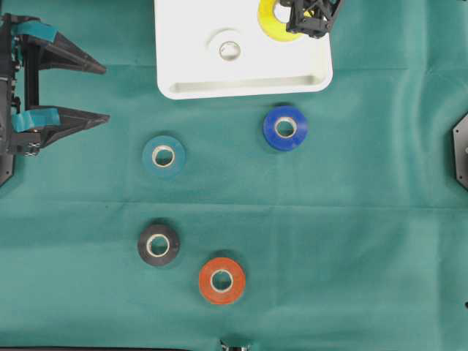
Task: Pick up the tape from a random location and place it into the white case.
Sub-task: 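Lower the yellow roll into the tray beside the white roll, open right gripper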
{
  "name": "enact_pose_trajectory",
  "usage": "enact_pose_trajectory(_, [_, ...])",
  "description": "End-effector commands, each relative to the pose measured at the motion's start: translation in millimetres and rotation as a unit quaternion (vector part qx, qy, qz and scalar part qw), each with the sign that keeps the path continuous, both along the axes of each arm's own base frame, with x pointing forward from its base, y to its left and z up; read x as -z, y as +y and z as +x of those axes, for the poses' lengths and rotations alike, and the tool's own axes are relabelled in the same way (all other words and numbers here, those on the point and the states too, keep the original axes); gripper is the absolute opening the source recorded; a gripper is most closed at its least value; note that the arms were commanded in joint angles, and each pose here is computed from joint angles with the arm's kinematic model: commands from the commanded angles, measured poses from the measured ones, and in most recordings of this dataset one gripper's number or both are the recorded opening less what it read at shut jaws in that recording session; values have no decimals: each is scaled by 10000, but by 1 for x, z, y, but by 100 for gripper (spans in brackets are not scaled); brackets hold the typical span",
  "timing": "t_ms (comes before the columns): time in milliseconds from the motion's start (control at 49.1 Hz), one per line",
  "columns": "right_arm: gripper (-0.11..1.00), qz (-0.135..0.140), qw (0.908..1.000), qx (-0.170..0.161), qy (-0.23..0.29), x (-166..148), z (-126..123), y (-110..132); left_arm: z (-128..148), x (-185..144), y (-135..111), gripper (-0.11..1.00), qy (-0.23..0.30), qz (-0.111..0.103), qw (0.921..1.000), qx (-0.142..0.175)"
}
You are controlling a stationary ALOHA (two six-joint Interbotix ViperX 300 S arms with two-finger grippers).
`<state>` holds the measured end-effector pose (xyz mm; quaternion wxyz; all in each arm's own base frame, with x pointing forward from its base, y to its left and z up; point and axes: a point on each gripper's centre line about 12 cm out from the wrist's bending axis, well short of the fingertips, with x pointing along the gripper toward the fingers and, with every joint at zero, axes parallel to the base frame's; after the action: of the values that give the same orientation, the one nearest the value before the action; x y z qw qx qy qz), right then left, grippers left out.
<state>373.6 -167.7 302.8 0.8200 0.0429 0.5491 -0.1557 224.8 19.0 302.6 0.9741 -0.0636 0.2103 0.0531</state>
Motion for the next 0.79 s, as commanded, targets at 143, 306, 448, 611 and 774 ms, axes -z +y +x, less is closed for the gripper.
enact_pose_trajectory(143, [28,-79,9997,7,-241,-17,1,-1,1,-8,0,99,-124,-4,9999,-11])
enact_pose_trajectory(306, [28,-85,9996,5,-256,-16,2,-1,1,-8,1,99,-108,2,9999,-16])
enact_pose_trajectory(448, [28,-80,9997,-2,-224,-6,5,-2,0,-7,1,99,-77,-1,10000,-16])
enact_pose_trajectory(611, [28,-47,9999,-18,-154,19,11,-5,0,-8,1,99,-85,0,10000,-16])
enact_pose_trajectory(774, [28,-41,9999,12,-148,47,15,-11,0,-7,0,99,-77,-1,10000,-8])
